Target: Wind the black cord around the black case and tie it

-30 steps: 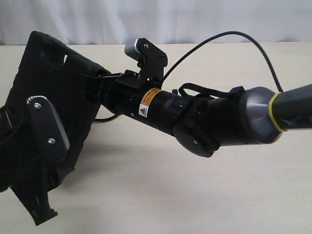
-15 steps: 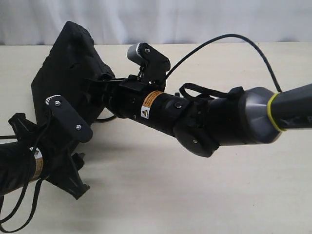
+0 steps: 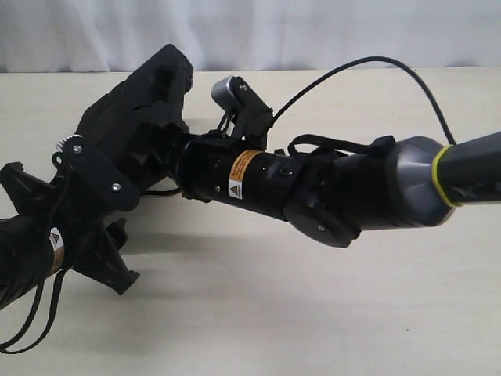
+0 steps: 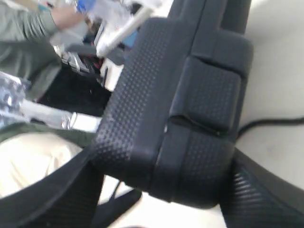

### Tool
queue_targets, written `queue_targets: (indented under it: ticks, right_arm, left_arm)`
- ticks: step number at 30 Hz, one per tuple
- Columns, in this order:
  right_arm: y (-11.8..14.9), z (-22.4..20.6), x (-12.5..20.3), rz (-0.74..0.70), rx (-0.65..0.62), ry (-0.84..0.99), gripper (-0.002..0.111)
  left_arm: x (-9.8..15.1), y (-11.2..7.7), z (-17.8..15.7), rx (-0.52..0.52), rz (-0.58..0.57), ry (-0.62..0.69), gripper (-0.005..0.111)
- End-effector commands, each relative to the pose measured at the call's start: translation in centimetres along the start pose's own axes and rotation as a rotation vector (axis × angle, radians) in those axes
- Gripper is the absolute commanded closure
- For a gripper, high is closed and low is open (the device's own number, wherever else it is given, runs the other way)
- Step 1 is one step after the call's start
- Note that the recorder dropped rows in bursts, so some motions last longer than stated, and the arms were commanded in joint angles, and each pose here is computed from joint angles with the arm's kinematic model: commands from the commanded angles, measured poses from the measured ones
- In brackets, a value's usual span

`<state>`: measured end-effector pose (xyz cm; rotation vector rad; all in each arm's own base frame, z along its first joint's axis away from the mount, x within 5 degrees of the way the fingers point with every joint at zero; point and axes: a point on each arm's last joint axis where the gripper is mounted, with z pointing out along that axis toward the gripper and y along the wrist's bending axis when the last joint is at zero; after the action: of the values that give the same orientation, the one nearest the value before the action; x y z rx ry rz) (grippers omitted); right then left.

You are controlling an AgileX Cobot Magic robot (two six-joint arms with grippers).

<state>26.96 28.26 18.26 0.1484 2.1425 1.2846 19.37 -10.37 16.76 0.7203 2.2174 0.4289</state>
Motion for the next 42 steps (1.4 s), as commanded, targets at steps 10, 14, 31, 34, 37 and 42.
queue_targets:
  ticks: [10, 14, 31, 34, 37, 42]
  right_arm:
    - [4.2, -1.7, -0.1, -0.115, -0.203, 0.036, 0.104]
    - [4.0, -2.2, 0.0, -0.114, -0.188, 0.037, 0.104]
    - [3.1, -2.5, -0.7, -0.26, -0.132, 0.017, 0.102]
    - [0.9, -4.4, -3.9, -0.368, 0.136, -0.013, 0.088]
    - [-2.1, -7.0, -7.0, -0.365, 0.423, -0.022, 0.063]
    - [-6.1, -6.6, -6.9, -0.333, 0.609, 0.069, 0.045]
  left_arm:
    - [-0.9, 0.8, 0.1, -0.056, 0.089, -0.073, 0.056]
    - [-0.5, 1.8, 0.5, -0.083, 0.04, -0.046, 0.059]
    - [-0.5, 1.4, 1.0, 0.043, 0.04, -0.063, 0.107]
    - [-0.5, 1.4, 1.0, 0.043, 0.04, -0.063, 0.107]
    - [-0.6, 1.3, 0.9, 0.045, 0.067, -0.077, 0.107]
    - [-0.6, 1.4, 0.9, 0.042, 0.078, -0.077, 0.092]
